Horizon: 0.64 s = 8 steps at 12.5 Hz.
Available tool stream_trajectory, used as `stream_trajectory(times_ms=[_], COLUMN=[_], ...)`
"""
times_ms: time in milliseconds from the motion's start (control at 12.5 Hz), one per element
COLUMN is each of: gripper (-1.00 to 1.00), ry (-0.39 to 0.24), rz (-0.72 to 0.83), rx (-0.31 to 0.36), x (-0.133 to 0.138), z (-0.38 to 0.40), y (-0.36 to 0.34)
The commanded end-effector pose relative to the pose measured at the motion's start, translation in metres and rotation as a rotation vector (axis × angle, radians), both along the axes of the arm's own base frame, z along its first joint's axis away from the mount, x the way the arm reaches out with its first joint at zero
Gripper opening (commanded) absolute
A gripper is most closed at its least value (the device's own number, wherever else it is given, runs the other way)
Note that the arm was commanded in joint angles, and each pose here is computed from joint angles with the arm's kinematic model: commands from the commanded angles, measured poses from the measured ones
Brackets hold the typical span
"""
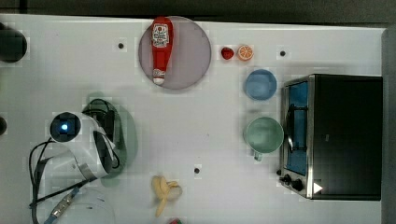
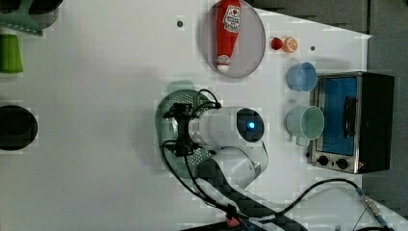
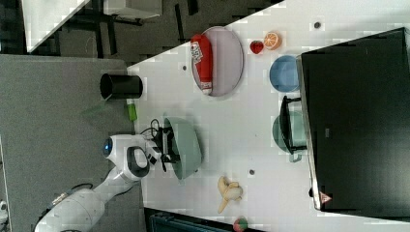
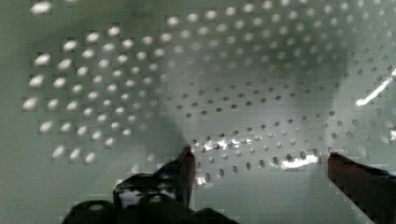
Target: Drag strainer right to left.
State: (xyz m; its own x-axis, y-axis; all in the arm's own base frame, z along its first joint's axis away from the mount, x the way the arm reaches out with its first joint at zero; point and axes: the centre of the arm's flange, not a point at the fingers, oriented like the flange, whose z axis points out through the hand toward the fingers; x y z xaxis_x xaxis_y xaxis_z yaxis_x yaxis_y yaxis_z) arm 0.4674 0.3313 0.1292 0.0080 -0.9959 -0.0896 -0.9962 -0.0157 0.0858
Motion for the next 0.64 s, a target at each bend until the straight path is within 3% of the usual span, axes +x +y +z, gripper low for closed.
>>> stream_trajectory(times_ms=[80, 640], gripper=[1.0, 1.0], ry=[-0.042, -0.057], rz=[-0.015, 0.013], rx=[0.043, 0.067], x=[-0.007, -0.007], z=[0.023, 0.021], y=[0.05, 0.083])
